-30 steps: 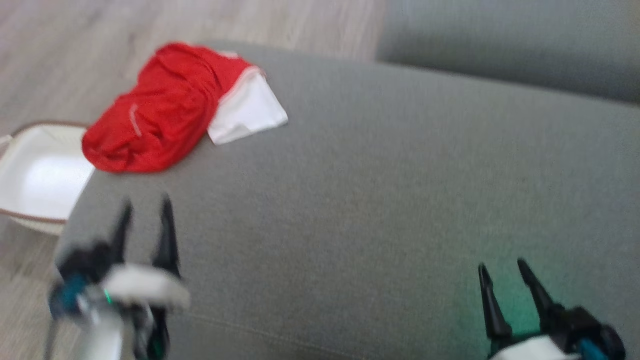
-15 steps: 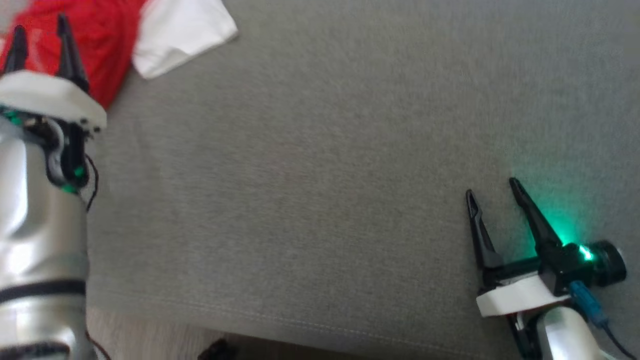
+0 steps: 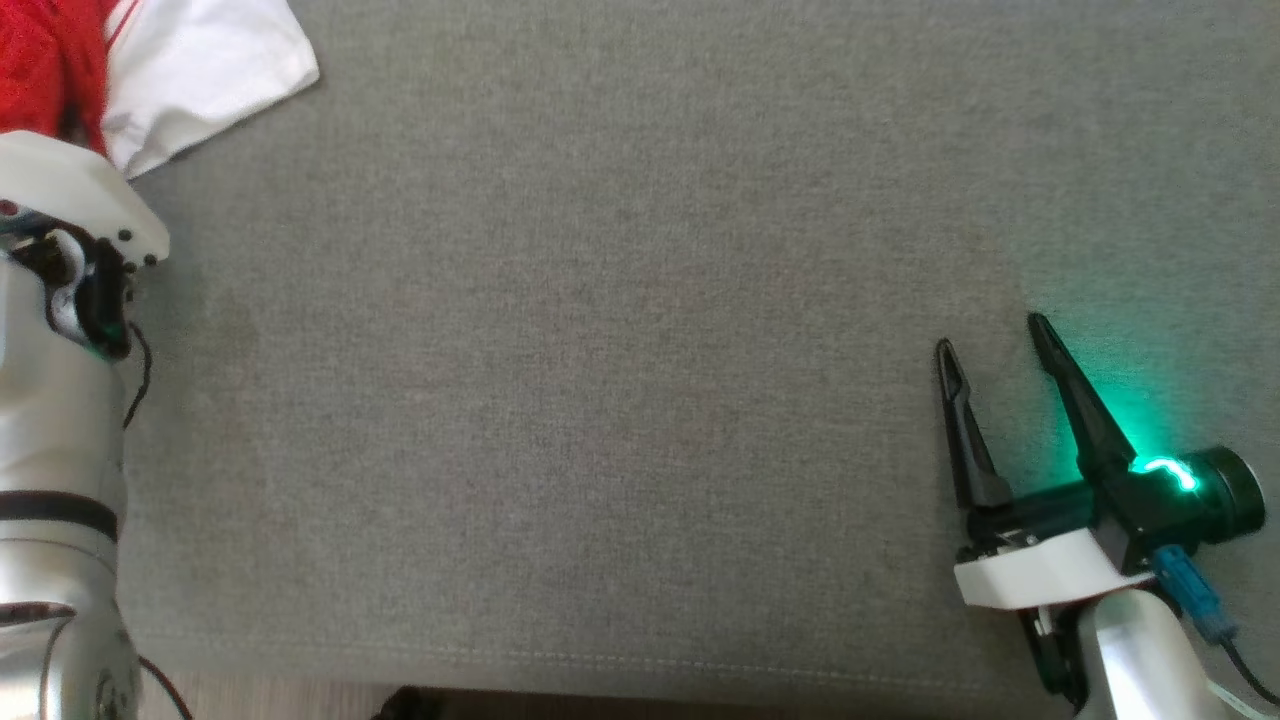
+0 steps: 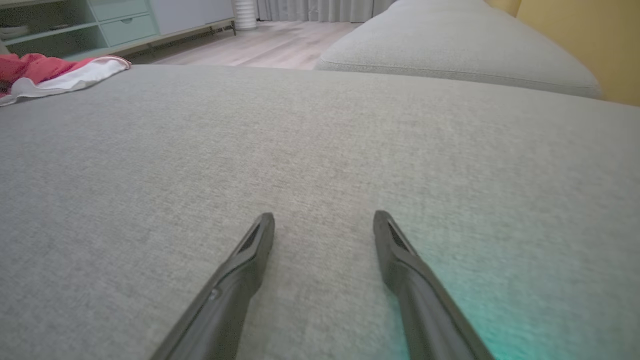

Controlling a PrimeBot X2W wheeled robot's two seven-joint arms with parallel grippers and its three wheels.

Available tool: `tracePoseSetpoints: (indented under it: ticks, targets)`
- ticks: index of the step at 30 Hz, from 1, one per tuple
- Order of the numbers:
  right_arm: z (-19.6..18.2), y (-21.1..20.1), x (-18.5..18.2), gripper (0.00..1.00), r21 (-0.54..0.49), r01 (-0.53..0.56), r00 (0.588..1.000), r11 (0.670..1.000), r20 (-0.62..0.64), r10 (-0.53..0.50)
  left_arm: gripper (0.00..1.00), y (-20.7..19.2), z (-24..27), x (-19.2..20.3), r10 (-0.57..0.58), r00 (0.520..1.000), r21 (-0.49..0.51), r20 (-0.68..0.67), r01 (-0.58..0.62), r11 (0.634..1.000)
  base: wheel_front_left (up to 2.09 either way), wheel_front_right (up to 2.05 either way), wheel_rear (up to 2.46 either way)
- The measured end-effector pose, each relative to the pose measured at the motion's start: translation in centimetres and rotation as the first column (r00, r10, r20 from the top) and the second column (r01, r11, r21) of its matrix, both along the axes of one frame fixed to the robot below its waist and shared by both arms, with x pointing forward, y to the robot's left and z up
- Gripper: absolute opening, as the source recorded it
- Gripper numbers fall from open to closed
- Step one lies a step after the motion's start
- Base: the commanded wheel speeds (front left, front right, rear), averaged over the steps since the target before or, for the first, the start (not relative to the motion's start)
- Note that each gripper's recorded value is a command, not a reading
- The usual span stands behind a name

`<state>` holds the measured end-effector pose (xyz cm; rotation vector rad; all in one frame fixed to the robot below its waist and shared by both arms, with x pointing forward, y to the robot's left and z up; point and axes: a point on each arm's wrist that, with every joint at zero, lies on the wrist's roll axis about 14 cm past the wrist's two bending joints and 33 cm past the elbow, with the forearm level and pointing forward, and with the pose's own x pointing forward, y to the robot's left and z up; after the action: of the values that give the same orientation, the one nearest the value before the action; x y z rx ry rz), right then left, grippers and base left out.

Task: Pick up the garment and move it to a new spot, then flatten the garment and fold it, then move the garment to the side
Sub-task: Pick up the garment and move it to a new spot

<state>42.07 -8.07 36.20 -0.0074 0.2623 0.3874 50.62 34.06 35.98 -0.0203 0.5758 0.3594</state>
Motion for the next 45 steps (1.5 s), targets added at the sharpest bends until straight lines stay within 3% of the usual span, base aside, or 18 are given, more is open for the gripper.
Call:
tracePoseSetpoints:
  ticks: [8,14,18,19,25,28,31,34,37,41,43,45]
  targets:
    - [1.3,-0.7,-2.1,1.0,0.006,0.024,1.0,1.0,-0.011,-0.024,0.0,-2.6,8.4,3.1,-0.153,0.956,0.039,0.25,0.148,0.988,0.0,0.0,0.0]
    - [4.5,-0.2,-2.9,1.0,0.083,0.038,0.998,0.996,0.043,-0.042,0.0,-9.6,18.6,5.4,-0.33,0.823,0.074,0.462,0.335,0.939,0.0,0.0,0.0]
    - [6.6,-0.5,-3.7,1.0,0.126,0.057,0.994,0.99,0.081,-0.067,0.0,-16.2,24.0,3.5,-0.454,0.703,0.079,0.548,0.497,0.864,0.0,0.0,0.0]
    - [6.6,-0.5,-3.7,1.0,0.126,0.057,0.994,0.99,0.081,-0.067,0.0,-16.2,24.0,3.5,-0.454,0.703,0.079,0.548,0.497,0.864,0.0,0.0,0.0]
    - [8.0,-2.0,-5.4,1.0,0.14,0.104,0.987,0.985,0.104,-0.119,0.0,-25.0,29.3,-2.5,-0.554,0.515,0.005,0.654,0.73,0.684,0.0,0.0,0.0]
    - [8.5,-3.1,-5.8,1.0,0.143,0.138,0.981,0.98,0.116,-0.155,0.0,-29.0,31.9,-5.6,-0.552,0.422,-0.051,0.719,0.824,0.564,0.0,0.0,0.0]
    - [8.7,-4.3,-6.2,1.0,0.139,0.175,0.974,0.975,0.12,-0.192,0.0,-32.7,33.3,-8.3,-0.538,0.363,-0.134,0.761,0.899,0.417,0.0,0.0,0.0]
    - [8.6,-5.5,-6.6,1.0,0.142,0.214,0.966,0.966,0.112,-0.231,0.0,-34.8,32.4,-9.3,-0.553,0.365,-0.207,0.749,0.922,0.328,0.0,0.0,0.0]
    - [8.4,-6.4,-6.8,1.0,0.144,0.249,0.959,0.958,0.103,-0.265,0.0,-36.1,29.7,-8.8,-0.556,0.436,-0.35,0.708,0.9,0.26,0.0,0.0,0.0]
    - [8.1,-7.6,-7.2,1.0,0.143,0.289,0.949,0.946,0.089,-0.303,0.0,-35.4,23.1,-5.5,-0.559,0.599,-0.507,0.573,0.795,0.333,0.0,0.0,0.0]
    - [7.9,-8.1,-7.4,1.0,0.14,0.308,0.944,0.941,0.081,-0.32,0.0,-34.3,19.5,-3.9,-0.544,0.679,-0.559,0.493,0.727,0.399,0.0,0.0,0.0]
    - [7.7,-8.5,-7.6,1.0,0.135,0.322,0.94,0.937,0.075,-0.334,0.0,-32.4,15.9,-2.1,-0.51,0.75,-0.567,0.42,0.656,0.498,0.0,0.0,0.0]
